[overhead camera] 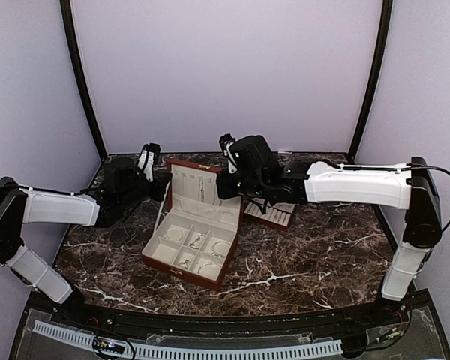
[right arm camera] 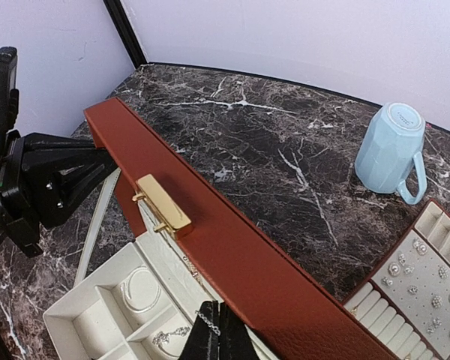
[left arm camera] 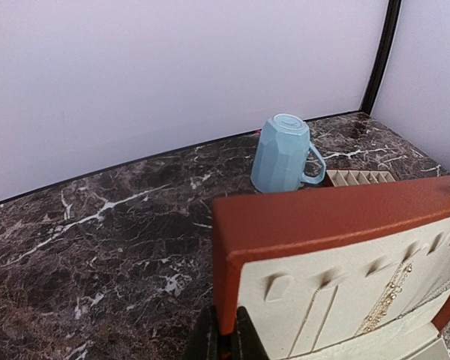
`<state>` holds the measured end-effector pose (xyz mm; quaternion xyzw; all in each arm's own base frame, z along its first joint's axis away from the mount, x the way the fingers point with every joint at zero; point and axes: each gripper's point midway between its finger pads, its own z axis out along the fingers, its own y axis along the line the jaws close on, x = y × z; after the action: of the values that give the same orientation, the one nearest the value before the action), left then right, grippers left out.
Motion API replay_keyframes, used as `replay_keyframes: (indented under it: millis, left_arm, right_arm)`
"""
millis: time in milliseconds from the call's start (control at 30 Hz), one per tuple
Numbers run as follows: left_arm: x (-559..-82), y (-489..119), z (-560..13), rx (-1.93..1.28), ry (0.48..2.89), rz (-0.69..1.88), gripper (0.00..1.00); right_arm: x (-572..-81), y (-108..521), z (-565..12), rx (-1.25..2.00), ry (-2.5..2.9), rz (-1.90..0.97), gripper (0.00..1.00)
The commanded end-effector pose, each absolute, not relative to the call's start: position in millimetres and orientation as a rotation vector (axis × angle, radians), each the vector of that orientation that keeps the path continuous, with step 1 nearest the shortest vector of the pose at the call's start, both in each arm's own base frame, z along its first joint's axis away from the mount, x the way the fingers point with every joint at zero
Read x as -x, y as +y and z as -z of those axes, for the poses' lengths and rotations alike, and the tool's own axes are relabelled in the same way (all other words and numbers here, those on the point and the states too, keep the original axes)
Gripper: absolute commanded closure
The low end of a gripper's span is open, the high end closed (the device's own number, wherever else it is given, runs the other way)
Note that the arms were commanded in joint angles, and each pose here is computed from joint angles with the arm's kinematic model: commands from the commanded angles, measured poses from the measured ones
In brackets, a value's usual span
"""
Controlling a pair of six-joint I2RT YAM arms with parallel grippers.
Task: Organize the mixed jewelry
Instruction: Move the jewelry box to the center of the board.
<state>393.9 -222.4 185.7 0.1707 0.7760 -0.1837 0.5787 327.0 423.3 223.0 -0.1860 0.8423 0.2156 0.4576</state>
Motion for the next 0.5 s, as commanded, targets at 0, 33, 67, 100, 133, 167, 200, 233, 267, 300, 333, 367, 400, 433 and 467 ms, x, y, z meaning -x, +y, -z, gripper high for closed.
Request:
replay_keyframes:
  millis: [0,33,67,100,133,167,200,233,267,300,333,367,400,433,467]
  left_arm:
    - [-382,-218,-209,-0.266,1.765,0.414,1.0]
    - [-382,-214,-208,-0.23,1.769,0.399,1.0]
    - [-379,-217,-210,-0.221,1.765,0.404,1.0]
    - [-379,-215,-210,-0.193,1.767,0.402,1.0]
    - [-376,-217,-212,-0.188,1.766,0.41,1.0]
    - [-376,-218,-212,-0.168,1.768,0.413,1.0]
    - [-373,-221,-212,-0.168,1.769,0.421,1.0]
    - [-373,-221,-212,-0.155,1.771,0.425,1.0]
    - [-370,-225,-213,-0.157,1.769,0.434,1.0]
    - [-370,-225,-214,-0.148,1.769,0.436,1.0]
    - [-368,-228,-214,-0.15,1.769,0.442,1.0]
    - [-367,-227,-215,-0.141,1.768,0.444,1.0]
    - [-366,-228,-215,-0.14,1.768,0.446,1.0]
    - [-365,-228,-217,-0.136,1.766,0.451,1.0]
    - [-364,-228,-216,-0.135,1.767,0.452,1.0]
  right_arm:
    - [-336,404,-242,0.352,2.037,-0.517,1.0]
    - [-336,403,-241,0.349,2.04,-0.514,1.0]
    - [-335,403,-240,0.347,2.043,-0.515,1.0]
    - [-335,402,-239,0.346,2.045,-0.514,1.0]
    - [-335,402,-238,0.347,2.046,-0.516,1.0]
    - [-335,403,-238,0.347,2.048,-0.517,1.0]
    - [-335,403,-237,0.349,2.05,-0.517,1.0]
    - [-335,404,-236,0.351,2.052,-0.517,1.0]
    - [-335,404,-236,0.353,2.054,-0.517,1.0]
    - [-335,404,-235,0.354,2.054,-0.517,1.0]
    - [-335,405,-235,0.354,2.055,-0.517,1.0]
    - [-335,405,-235,0.355,2.055,-0.518,1.0]
    - [-335,405,-235,0.355,2.055,-0.518,1.0]
    - [-335,406,-234,0.355,2.055,-0.519,1.0]
    - [-336,407,-234,0.354,2.055,-0.521,1.0]
